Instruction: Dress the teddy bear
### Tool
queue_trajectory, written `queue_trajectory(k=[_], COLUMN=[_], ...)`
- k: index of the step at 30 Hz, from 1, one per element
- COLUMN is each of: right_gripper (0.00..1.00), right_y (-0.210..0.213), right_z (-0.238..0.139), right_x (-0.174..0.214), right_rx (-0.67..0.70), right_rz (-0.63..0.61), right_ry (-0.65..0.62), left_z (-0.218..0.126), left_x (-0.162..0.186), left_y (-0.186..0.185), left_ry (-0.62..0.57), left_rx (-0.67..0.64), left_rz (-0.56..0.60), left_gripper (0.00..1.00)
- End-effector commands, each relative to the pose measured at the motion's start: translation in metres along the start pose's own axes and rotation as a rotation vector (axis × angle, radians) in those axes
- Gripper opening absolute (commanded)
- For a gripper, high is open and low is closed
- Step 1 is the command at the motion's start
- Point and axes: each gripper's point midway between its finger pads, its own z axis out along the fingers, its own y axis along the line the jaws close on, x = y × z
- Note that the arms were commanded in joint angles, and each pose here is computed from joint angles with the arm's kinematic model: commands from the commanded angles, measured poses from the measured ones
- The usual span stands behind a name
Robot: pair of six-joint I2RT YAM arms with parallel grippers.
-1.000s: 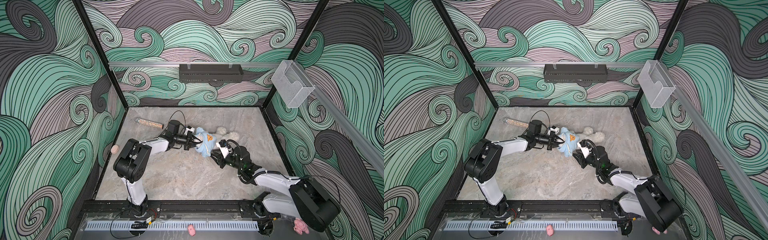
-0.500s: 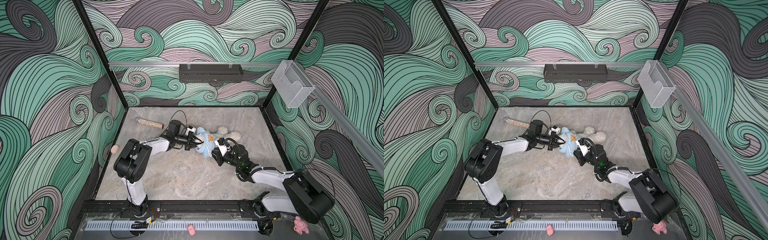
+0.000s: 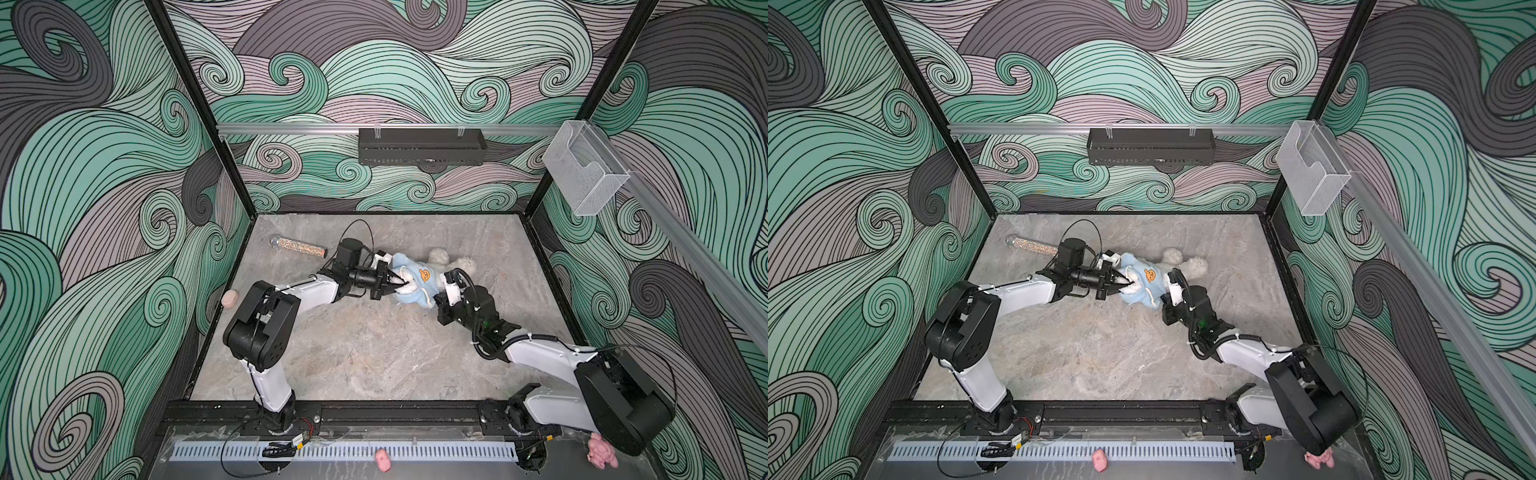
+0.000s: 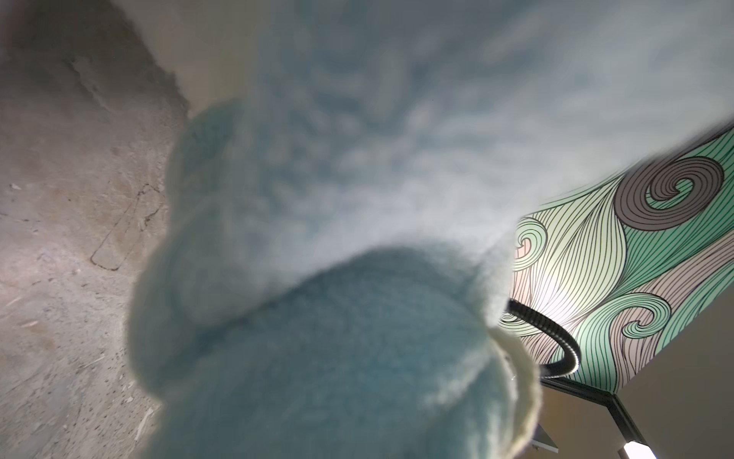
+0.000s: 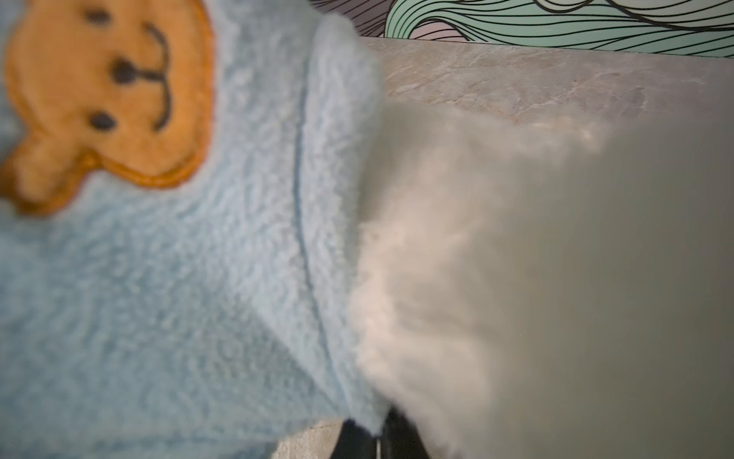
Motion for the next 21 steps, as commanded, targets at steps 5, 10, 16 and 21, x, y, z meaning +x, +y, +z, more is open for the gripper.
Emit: queue_trajectory(k=[5, 10, 16, 21], right_gripper=[0.00, 0.00, 0.00, 0.08], right_y=[-0.090, -0.116, -0.099, -0.018], right_z=[-0.021, -0.037, -0.038, -0.023], right_x=[0.026, 0.023, 0.001, -0.002], right_rx=[0.404, 0.490, 0.355, -0.090], right_rz=[0.178, 0.296, 0.259, 0.172], right_ry=[0.085, 0.023, -0.076, -0.005], left_z=[-0.023, -0.032, -0.034, -0.020], left_x=[0.023, 0.026, 0.032, 0.019], left_y=[-0.053, -0.056, -0.019, 0.003], left_ry=[0.036, 0.024, 0.020, -0.020], left_rx=[0.086, 0.094, -0.065, -0.222], left_rz=[0.123, 0.147, 0.279, 0.542], left_gripper=[0.00, 0.00, 0.00, 0.00])
